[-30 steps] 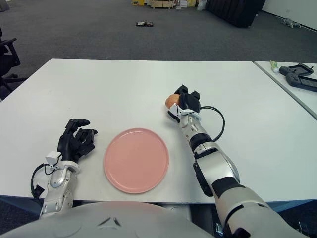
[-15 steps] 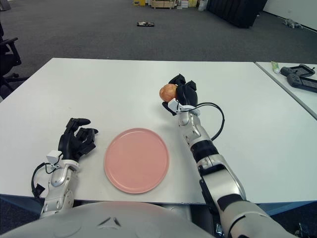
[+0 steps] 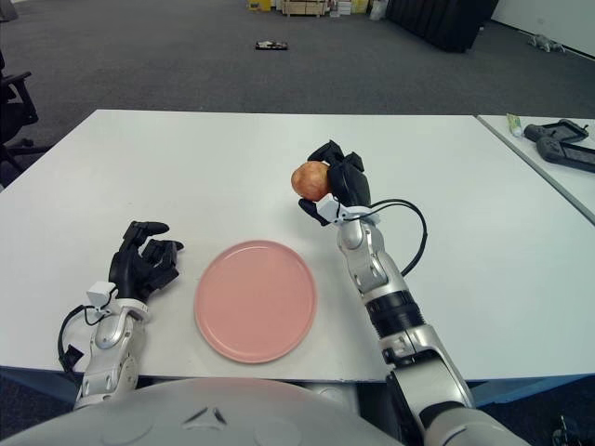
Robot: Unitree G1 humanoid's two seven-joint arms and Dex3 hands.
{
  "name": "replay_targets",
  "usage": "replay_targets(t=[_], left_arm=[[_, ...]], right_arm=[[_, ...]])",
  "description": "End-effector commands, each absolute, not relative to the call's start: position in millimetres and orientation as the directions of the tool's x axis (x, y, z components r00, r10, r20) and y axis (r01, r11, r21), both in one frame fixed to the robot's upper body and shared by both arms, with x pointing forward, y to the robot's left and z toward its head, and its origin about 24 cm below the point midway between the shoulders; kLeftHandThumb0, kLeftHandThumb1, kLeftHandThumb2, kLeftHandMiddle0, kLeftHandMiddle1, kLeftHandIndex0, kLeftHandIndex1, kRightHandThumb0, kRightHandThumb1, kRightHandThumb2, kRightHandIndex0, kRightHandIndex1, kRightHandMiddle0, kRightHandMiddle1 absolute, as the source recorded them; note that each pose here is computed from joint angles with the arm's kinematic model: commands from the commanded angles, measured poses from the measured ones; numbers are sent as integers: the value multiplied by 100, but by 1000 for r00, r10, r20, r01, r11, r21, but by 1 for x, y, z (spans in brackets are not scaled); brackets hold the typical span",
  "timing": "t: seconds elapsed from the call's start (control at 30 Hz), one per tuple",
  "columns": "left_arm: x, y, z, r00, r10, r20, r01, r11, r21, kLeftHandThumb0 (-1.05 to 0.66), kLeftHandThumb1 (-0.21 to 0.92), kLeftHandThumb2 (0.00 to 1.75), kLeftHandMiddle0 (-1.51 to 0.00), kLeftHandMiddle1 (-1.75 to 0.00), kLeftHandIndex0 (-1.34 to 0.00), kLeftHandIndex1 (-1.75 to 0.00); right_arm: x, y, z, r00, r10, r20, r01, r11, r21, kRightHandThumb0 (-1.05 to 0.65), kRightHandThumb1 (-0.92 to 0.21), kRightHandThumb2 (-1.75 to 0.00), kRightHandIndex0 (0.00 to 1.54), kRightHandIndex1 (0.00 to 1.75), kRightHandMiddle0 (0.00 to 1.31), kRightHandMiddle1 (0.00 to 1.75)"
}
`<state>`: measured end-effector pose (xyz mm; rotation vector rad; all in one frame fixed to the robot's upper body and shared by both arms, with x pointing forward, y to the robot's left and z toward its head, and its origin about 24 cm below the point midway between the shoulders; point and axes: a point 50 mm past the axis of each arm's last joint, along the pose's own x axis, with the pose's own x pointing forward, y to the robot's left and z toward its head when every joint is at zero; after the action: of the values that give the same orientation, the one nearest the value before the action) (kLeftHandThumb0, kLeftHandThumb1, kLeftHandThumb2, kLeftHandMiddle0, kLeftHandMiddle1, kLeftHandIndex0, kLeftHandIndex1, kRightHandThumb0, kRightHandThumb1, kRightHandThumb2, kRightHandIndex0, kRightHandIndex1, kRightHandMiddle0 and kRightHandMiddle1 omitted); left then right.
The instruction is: Put the apple into the plate.
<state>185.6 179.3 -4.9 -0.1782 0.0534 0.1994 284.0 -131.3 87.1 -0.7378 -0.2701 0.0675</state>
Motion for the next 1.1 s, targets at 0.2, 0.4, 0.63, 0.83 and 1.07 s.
replay_targets(t=[0.2,0.4,0.63,0.83,1.07], left_arm=[[183,179,-12,975,193,-110,-210,962,-174,0,53,100,-49,-153,-36,-175],[183,179,-12,974,196,-112,-212,964,-160,0,53,100,-48,-153,-35,-175],[184,178,-11,975,194,-108,-208,968,-142,0,52,103,-48,-159,-33,-175],[184,177,-11,976,193,-104,-206,970,-127,-1,51,106,-47,-164,-31,-175],[184,177,-10,976,193,-103,-204,972,-117,-1,49,111,-48,-168,-31,-175]], right_arm=[[251,-120,115,848,433,306,-125,724,-678,0,-3,-162,86,167,59,175],[233,-110,117,779,570,261,-264,675,-689,0,-4,-161,86,166,58,175],[223,-102,118,710,689,147,-397,563,-725,0,-2,-164,87,166,60,175],[221,-95,116,649,760,33,-482,444,-755,0,-1,-164,87,166,60,175],[213,-81,90,589,806,-57,-538,338,-772,0,-1,-164,87,165,60,175]])
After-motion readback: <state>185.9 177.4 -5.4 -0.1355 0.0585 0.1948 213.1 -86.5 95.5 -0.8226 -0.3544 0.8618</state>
